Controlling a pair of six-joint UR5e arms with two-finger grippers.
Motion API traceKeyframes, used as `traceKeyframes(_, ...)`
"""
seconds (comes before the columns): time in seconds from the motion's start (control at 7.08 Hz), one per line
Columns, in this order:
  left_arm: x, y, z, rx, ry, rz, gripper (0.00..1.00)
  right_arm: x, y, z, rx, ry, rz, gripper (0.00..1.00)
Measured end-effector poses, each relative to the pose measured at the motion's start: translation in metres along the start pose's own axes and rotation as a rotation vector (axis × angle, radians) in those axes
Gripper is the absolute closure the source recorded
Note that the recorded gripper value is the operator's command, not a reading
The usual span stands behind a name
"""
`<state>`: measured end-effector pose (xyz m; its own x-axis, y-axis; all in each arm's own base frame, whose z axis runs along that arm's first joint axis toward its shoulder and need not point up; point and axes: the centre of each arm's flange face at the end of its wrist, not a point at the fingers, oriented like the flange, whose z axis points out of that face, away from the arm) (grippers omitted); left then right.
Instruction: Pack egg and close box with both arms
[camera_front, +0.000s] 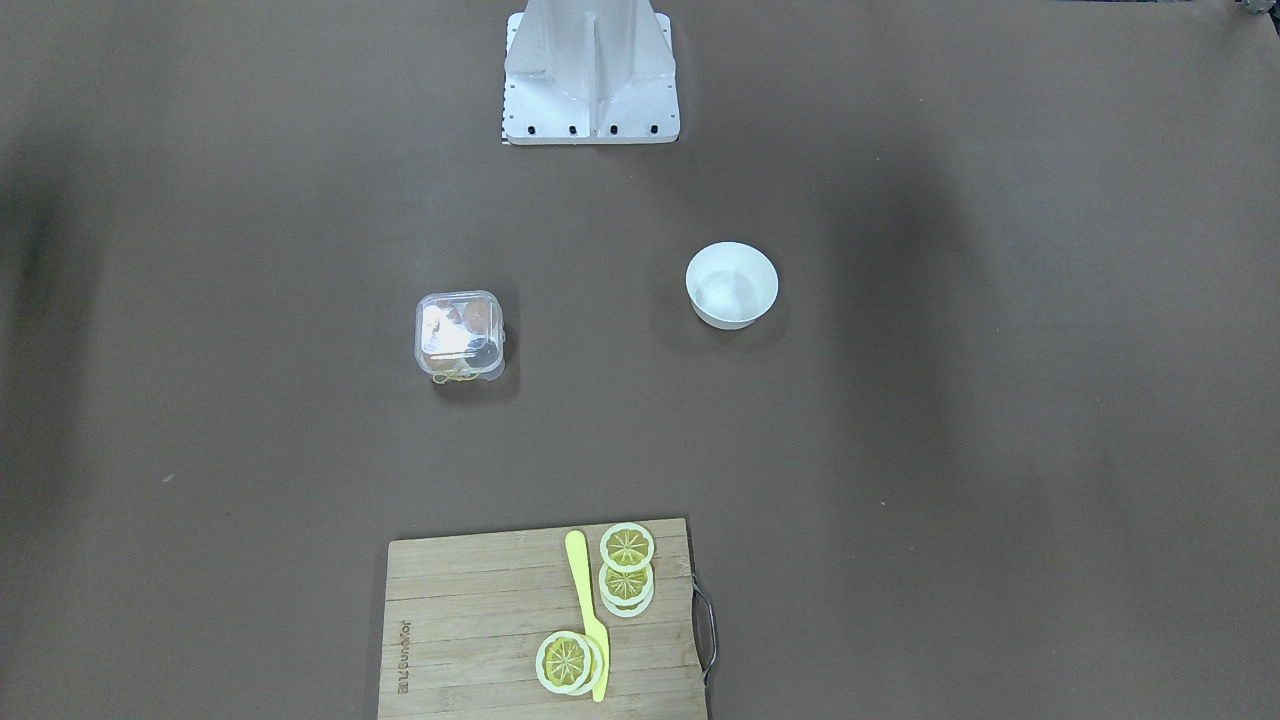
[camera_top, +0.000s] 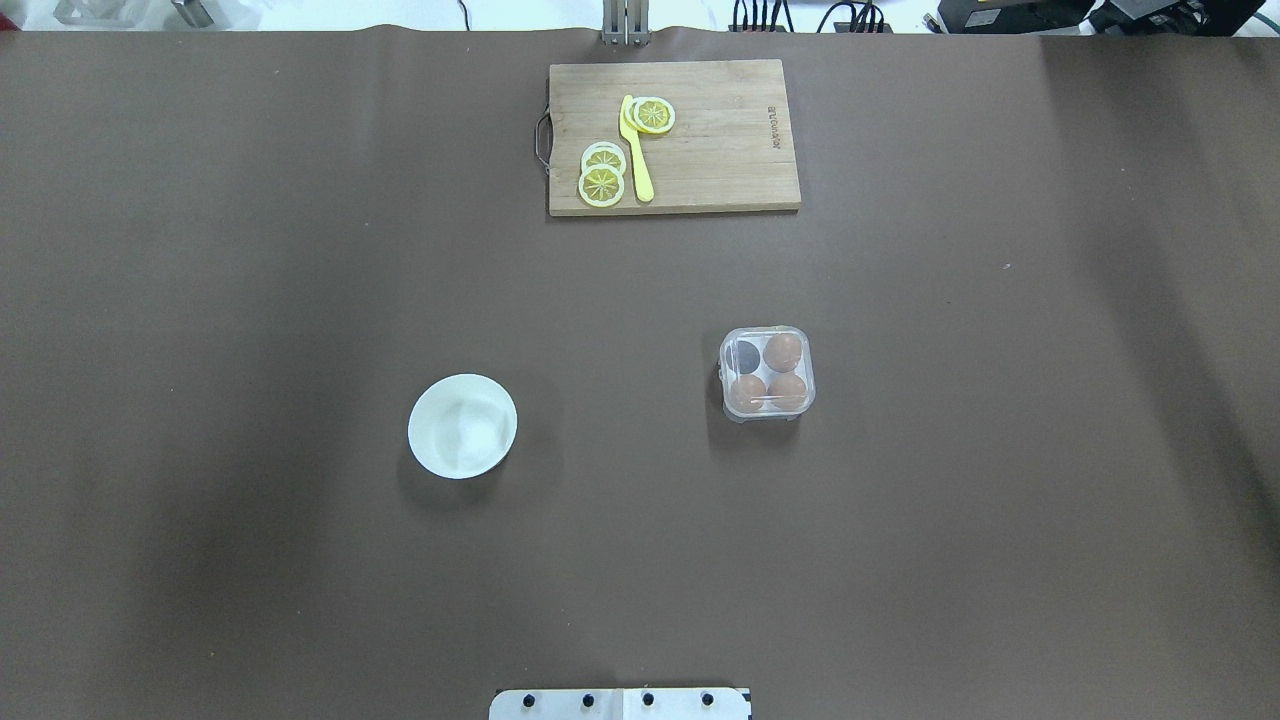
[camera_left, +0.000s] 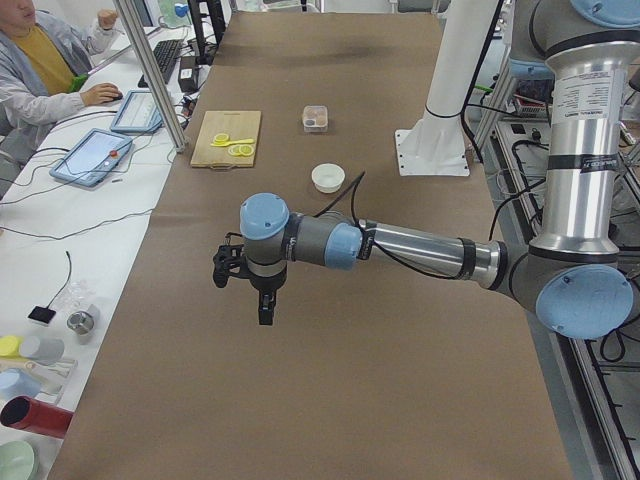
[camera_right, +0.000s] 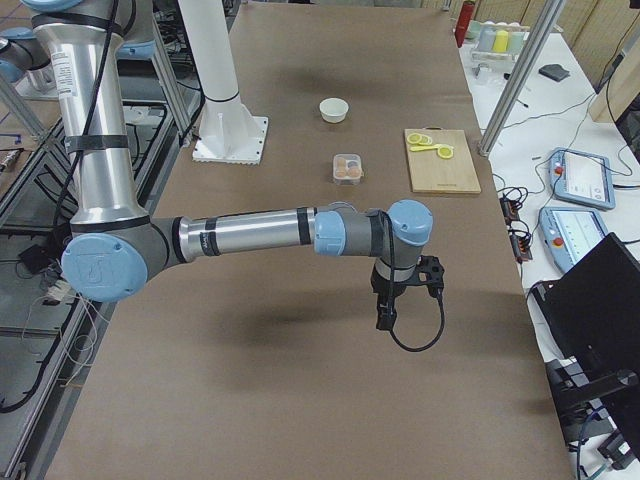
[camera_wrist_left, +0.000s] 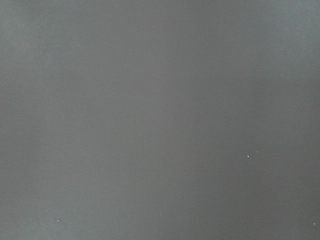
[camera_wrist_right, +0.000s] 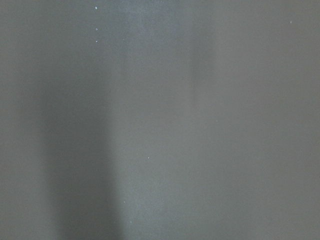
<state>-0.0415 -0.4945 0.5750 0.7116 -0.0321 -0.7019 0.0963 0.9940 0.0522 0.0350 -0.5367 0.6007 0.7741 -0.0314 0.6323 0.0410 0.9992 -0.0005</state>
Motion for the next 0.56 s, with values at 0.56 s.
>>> traceKeyframes(0.56,0.0006,-0.0007,-0.0013,0.003,0.0,0.0,0.01,-0.0004,0.0001,-0.0003,0.001,-0.001,-0.001,0.0)
